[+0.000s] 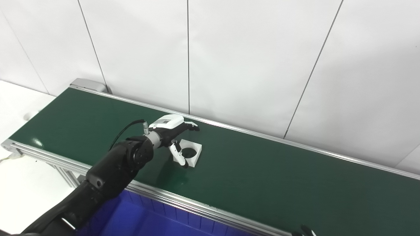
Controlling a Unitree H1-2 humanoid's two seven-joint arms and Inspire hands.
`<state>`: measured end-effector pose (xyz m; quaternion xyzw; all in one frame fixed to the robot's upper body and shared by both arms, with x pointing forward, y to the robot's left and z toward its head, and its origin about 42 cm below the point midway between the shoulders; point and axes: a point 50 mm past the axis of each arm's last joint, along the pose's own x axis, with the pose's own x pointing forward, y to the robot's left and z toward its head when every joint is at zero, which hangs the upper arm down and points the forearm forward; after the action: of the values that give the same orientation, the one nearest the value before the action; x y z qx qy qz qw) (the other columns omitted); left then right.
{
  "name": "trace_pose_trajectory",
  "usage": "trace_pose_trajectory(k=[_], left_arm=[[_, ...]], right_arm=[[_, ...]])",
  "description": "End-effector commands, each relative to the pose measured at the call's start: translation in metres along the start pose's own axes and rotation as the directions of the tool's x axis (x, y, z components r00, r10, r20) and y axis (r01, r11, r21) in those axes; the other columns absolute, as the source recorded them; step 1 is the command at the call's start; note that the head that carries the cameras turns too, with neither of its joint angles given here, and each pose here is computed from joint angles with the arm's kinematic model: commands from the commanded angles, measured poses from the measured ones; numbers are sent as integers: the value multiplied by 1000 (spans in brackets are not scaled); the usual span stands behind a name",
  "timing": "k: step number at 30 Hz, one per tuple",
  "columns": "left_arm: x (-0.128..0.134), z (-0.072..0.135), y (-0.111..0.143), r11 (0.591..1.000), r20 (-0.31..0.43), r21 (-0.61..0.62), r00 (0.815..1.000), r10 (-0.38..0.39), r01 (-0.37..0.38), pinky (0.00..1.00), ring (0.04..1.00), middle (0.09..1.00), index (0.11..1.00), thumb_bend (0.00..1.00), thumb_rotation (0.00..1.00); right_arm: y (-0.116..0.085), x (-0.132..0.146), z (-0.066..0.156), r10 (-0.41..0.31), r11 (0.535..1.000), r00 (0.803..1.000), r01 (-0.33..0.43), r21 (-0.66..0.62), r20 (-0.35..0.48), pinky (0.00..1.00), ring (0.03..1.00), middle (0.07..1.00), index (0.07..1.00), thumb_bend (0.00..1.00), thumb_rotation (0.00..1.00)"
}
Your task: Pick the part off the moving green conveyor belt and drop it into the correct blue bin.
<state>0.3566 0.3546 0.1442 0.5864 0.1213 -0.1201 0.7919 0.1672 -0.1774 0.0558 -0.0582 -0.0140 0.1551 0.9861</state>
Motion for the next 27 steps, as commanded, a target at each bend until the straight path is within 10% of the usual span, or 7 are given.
trace_pose_trajectory(k=[1, 15, 21, 23, 27], left_arm=[[3, 3, 17, 996, 30, 52, 997, 65, -67, 805, 841, 844, 850, 920, 132], [14, 13, -43, 990, 21, 139, 1000, -5, 2, 734, 795, 814, 831, 941, 131], [21, 11, -67, 985, 30, 167, 999, 34, -39, 708, 778, 803, 736, 805, 79], [23, 9, -69, 983, 53, 170, 997, 58, -66, 647, 679, 623, 520, 575, 27], [22, 10, -65, 985, 67, 159, 996, 62, -72, 576, 522, 483, 503, 520, 1]], right_arm=[[-1, 2, 14, -9, 1000, 995, 9, 2, 95, 673, 769, 823, 899, 532, 851], [0, 2, 15, -9, 1000, 995, 9, 3, 103, 666, 763, 819, 901, 524, 845], [1, 3, 15, -9, 1000, 995, 9, 1, 104, 663, 761, 817, 900, 528, 849], [1, 3, 15, -10, 1000, 994, 10, 1, 105, 661, 761, 817, 897, 537, 849], [1, 3, 14, -8, 1000, 994, 8, 3, 107, 663, 762, 819, 897, 523, 841]])
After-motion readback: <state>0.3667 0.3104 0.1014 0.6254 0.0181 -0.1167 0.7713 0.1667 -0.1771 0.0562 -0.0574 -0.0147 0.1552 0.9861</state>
